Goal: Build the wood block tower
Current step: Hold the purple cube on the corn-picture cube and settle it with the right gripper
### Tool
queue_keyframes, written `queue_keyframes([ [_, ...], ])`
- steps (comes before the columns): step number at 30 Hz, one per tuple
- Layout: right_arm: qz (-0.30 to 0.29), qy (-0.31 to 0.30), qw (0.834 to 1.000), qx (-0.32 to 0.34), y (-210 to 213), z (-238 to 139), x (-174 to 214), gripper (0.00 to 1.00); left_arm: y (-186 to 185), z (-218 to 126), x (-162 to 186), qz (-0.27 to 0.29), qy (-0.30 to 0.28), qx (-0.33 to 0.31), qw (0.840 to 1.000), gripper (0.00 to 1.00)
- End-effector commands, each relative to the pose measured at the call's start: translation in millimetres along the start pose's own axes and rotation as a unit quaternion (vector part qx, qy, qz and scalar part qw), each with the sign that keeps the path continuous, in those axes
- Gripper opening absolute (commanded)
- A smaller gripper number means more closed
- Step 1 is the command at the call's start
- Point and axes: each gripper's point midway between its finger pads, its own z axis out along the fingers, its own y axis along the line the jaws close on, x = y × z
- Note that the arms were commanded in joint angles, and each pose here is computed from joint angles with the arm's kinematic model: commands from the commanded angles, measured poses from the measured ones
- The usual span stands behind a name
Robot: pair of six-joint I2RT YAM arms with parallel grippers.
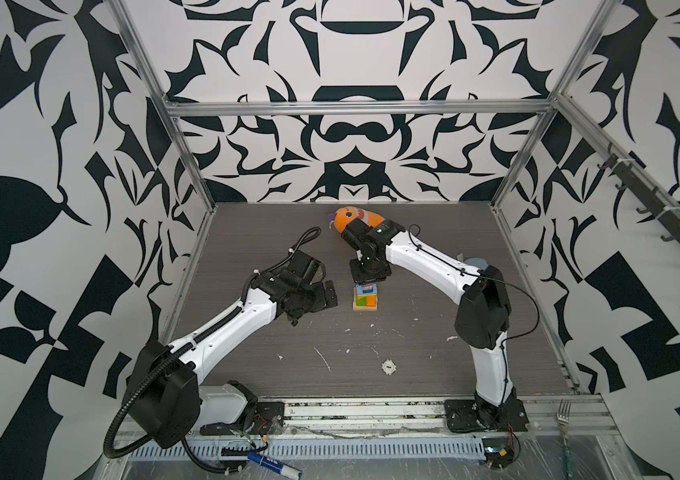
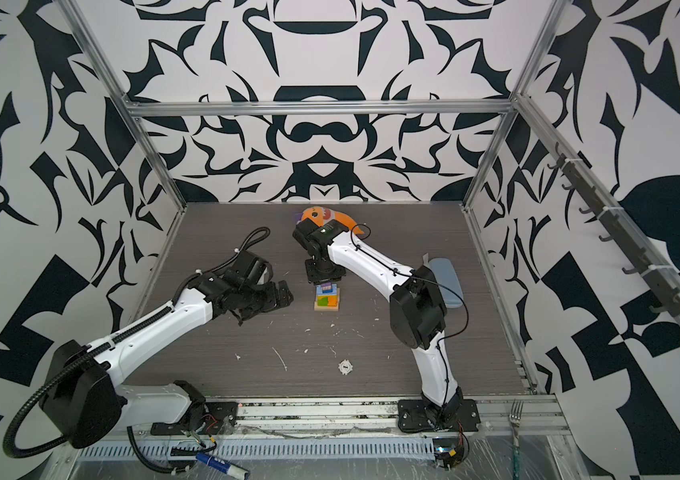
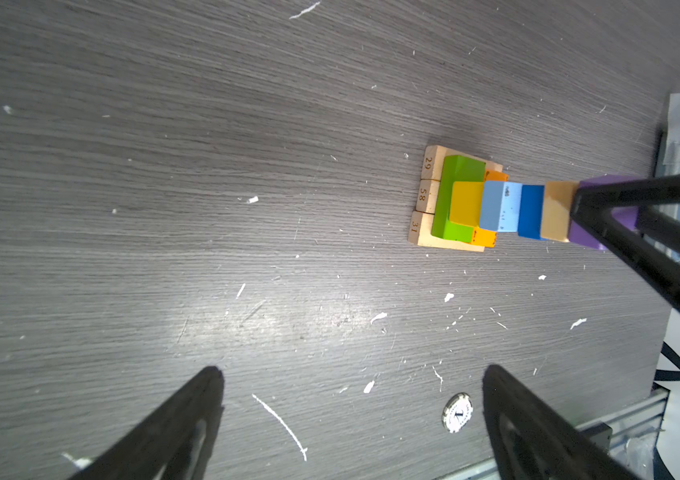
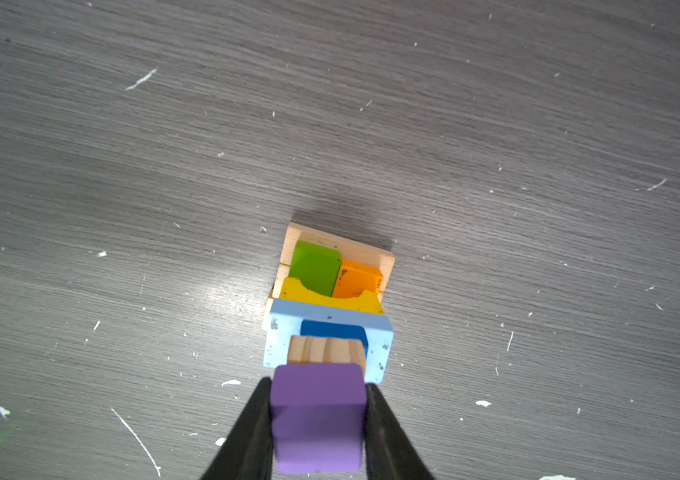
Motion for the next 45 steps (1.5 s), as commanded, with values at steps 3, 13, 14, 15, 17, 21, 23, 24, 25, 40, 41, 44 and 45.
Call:
queue_keyframes([
  [3,0.003,-0.005,1.000,0.005,-1.6,-6.9,1.5,0.37,1.9,0.9,0.2,-0.004,0.000,0.000,1.000,1.00],
  [13,0.003,-0.009,1.000,0.002,0.0,-6.4,0.6,0.44,3.1,0.7,0.5,-0.007,0.000,-0.002,1.000,1.00],
  [14,0.003,-0.010,1.000,0.000,0.7,-6.8,0.2,0.46,2.8,0.6,-0.1,-0.007,-0.001,-0.002,1.000,1.00],
  [15,0.004,-0.010,1.000,-0.001,0.9,-7.1,0.1,0.47,2.7,0.5,-0.3,-0.007,-0.001,-0.002,1.000,1.00],
  [17,0.004,-0.011,1.000,-0.003,1.7,-6.9,-0.7,0.49,2.6,0.2,0.0,-0.007,-0.001,-0.002,1.000,1.00],
  [21,0.004,-0.013,1.000,-0.005,2.8,-8.4,-2.0,0.50,2.5,-0.1,-0.3,-0.007,-0.002,-0.002,1.000,1.00],
  [23,0.004,-0.012,1.000,-0.005,3.0,-8.2,-2.1,0.50,2.5,-0.3,-0.2,-0.007,-0.002,-0.001,1.000,1.00],
  [24,0.004,-0.012,1.000,-0.004,2.9,-8.0,-2.4,0.51,2.3,-0.4,-0.5,-0.007,-0.002,-0.001,1.000,1.00],
  [25,0.004,-0.012,1.000,-0.004,3.0,-7.8,-2.6,0.52,2.3,-0.8,-0.4,-0.007,-0.002,-0.001,1.000,1.00],
  [40,0.024,0.000,1.000,0.014,-1.4,-4.1,-0.8,0.55,-0.9,-5.0,-0.1,-0.002,-0.006,0.011,1.000,1.00],
  [41,0.027,0.003,1.000,0.016,-2.1,-4.4,-0.2,0.55,-1.5,-5.2,0.1,-0.001,-0.005,0.012,1.000,1.00],
  [44,0.032,0.006,0.999,0.014,-1.5,-4.8,1.4,0.54,-2.3,-5.4,0.1,0.005,-0.005,0.014,1.000,1.00],
  [45,0.034,0.005,0.999,0.013,-1.1,-4.9,1.1,0.54,-2.1,-5.0,0.5,0.007,-0.004,0.014,1.000,1.00],
])
